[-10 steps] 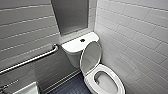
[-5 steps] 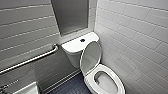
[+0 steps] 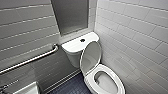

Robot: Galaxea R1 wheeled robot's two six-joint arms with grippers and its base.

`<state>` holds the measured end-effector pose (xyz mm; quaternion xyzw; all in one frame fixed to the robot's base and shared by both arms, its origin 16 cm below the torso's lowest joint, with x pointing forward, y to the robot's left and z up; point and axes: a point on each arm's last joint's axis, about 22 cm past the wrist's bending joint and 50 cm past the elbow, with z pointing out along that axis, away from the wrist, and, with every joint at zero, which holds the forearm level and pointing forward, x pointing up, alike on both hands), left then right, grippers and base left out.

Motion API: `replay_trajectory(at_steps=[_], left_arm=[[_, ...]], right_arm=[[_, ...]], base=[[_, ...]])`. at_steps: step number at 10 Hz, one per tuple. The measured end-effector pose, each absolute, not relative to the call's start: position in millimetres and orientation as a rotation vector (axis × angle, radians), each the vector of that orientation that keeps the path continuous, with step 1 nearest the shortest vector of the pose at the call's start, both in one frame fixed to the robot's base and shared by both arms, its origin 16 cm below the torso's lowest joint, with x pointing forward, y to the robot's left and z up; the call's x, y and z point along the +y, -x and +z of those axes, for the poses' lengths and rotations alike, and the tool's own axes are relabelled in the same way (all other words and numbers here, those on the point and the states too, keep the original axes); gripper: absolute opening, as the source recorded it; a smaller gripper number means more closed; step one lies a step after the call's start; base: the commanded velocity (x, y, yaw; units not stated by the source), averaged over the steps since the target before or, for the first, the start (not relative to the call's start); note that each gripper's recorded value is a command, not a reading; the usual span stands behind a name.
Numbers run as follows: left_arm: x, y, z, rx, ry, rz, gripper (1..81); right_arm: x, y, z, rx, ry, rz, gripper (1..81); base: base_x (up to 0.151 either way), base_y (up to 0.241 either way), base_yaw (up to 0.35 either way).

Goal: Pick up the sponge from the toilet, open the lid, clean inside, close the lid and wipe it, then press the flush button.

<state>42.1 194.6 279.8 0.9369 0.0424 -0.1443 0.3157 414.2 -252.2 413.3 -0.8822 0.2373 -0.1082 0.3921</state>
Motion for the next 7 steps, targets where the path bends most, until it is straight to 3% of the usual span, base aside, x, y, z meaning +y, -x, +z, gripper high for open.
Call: replay_trajectory(at_steps=[5, 7], left_arm=[[169, -39, 275, 0.11, -2.447, -0.378, 81.1], [164, -35, 272, 0.109, -2.451, -0.386, 81.1]], right_arm=[[-275, -527, 391, 0.503, 2.307, -0.354, 1.0], [-251, -580, 387, 0.441, 2.295, -0.385, 1.0]], base=[[0.0, 0.0, 0.0], [0.0, 0.0, 0.0]])
